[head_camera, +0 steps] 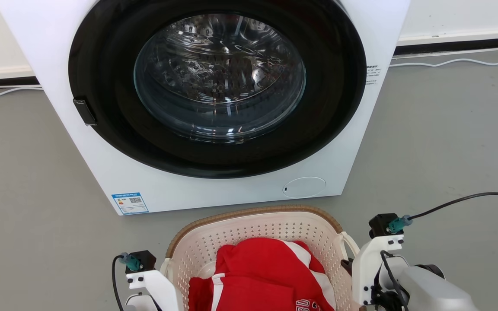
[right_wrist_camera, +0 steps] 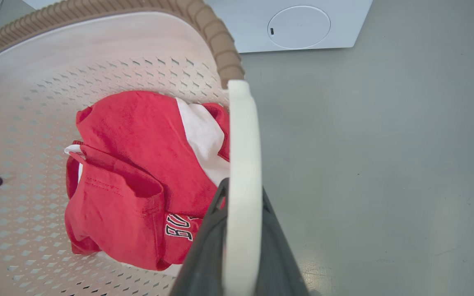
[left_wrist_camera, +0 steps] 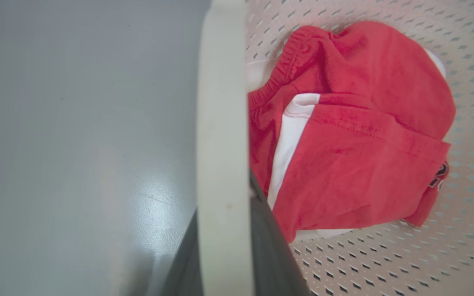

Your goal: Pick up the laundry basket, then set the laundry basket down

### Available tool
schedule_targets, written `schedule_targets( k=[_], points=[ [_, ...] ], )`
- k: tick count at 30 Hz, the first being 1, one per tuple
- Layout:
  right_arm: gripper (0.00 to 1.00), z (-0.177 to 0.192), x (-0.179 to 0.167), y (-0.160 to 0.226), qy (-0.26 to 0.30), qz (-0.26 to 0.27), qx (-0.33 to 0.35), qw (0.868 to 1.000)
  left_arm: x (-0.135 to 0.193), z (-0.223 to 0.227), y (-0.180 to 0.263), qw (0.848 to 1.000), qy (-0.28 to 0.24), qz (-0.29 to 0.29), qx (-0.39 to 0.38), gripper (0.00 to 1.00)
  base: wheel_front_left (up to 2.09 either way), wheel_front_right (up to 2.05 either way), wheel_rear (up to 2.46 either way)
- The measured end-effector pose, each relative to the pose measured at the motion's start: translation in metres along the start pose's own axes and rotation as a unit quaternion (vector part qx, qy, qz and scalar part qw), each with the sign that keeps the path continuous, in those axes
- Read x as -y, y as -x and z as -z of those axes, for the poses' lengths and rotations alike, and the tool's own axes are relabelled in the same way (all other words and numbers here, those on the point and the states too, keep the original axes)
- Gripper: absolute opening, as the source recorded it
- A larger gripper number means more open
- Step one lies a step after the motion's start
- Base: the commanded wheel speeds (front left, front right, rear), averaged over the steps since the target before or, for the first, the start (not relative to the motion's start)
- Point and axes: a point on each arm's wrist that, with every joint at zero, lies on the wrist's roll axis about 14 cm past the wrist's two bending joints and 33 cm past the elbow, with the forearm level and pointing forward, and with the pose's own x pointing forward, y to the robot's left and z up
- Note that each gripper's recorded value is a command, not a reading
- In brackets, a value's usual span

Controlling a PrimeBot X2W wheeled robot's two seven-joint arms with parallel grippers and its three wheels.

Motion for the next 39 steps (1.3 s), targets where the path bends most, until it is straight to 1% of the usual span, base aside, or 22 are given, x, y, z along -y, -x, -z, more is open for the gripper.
schedule_targets(
  k=[22, 26, 30, 33, 39],
  points=[
    [0.0, 0.013, 0.002, -0.008, -0.008, -0.003, -0.021, 1.0, -0.003, 0.01, -0.008, 1.0, 0.007, -0.001, -0.019, 0.0, 0.0, 0.0, 0.0],
    [0.0, 0.006, 0.002, -0.009, -0.005, -0.004, -0.014, 1.0, -0.004, 0.008, -0.009, 1.0, 0.008, -0.001, -0.015, 0.0, 0.0, 0.0, 0.0],
    [0.0, 0.007, 0.002, -0.012, -0.007, -0.004, -0.01, 1.0, -0.005, 0.007, -0.012, 1.0, 0.007, -0.001, -0.011, 0.0, 0.0, 0.0, 0.0],
    [0.0, 0.007, 0.004, -0.016, -0.009, -0.004, -0.007, 1.0, -0.006, 0.005, -0.015, 1.0, 0.008, -0.001, -0.009, 0.0, 0.0, 0.0, 0.0],
    [0.0, -0.004, 0.005, -0.029, -0.006, -0.005, 0.01, 1.0, -0.012, -0.007, -0.026, 1.0, 0.007, -0.004, 0.007, 0.0, 0.0, 0.0, 0.0]
  ],
)
